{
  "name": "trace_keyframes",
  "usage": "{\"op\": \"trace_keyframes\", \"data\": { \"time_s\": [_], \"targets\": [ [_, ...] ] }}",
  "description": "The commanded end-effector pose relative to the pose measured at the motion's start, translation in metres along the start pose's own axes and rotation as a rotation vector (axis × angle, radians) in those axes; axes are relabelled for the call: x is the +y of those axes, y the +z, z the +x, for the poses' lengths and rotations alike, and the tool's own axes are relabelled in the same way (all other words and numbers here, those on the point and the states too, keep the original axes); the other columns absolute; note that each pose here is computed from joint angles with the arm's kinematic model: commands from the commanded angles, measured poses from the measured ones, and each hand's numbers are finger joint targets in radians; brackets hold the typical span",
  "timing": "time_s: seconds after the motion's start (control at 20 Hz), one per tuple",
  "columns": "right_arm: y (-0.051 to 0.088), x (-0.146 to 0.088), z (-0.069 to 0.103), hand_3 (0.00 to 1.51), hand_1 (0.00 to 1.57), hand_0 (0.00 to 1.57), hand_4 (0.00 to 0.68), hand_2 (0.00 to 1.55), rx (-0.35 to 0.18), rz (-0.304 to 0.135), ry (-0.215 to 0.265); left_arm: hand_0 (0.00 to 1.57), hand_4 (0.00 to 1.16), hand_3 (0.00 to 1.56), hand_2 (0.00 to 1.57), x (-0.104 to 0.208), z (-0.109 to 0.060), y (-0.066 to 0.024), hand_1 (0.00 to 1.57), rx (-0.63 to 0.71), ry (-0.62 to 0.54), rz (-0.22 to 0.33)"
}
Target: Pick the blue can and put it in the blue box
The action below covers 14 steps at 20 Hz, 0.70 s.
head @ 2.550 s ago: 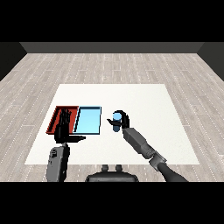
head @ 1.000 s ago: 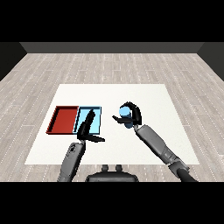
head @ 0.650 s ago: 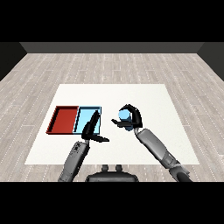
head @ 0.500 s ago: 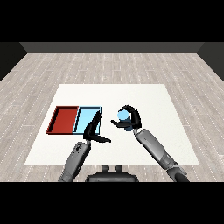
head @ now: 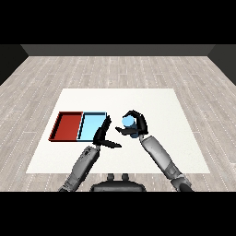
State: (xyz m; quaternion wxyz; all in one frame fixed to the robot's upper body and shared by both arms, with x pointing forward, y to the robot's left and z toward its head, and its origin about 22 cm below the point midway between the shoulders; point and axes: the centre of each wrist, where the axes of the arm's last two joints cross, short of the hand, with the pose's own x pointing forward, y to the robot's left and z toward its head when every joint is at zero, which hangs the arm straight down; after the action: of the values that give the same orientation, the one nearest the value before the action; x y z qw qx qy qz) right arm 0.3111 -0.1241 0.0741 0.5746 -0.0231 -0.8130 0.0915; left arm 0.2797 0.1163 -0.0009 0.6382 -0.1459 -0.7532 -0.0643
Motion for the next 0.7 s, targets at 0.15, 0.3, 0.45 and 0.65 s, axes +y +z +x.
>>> {"op": "trace_keyframes", "data": {
  "time_s": [0.15, 0.3, 0.45, 0.65],
  "targets": [
    [-0.005, 0.005, -0.004, 1.40, 1.48, 1.48, 0.605, 1.46, -0.004, 0.015, -0.020, 0.00, 0.00, 0.00, 0.00, -0.019, -0.010, 0.0103, 0.00, 0.032, 0.028, 0.000],
    [0.003, 0.014, -0.002, 1.39, 1.48, 1.48, 0.613, 1.46, -0.012, 0.009, -0.048, 0.00, 0.00, 0.00, 0.00, -0.009, -0.018, -0.0035, 0.00, 0.059, 0.009, 0.021],
    [-0.004, 0.000, 0.000, 1.39, 1.48, 1.48, 0.606, 1.46, -0.028, 0.044, -0.021, 0.00, 0.00, 0.00, 0.00, -0.002, -0.011, 0.0030, 0.00, 0.050, 0.055, 0.013],
    [0.012, 0.044, 0.005, 1.39, 1.48, 1.48, 0.609, 1.46, -0.038, 0.055, -0.033, 0.00, 0.00, 0.00, 0.00, -0.004, -0.033, 0.0091, 0.00, 0.041, 0.028, 0.014]
  ]
}}
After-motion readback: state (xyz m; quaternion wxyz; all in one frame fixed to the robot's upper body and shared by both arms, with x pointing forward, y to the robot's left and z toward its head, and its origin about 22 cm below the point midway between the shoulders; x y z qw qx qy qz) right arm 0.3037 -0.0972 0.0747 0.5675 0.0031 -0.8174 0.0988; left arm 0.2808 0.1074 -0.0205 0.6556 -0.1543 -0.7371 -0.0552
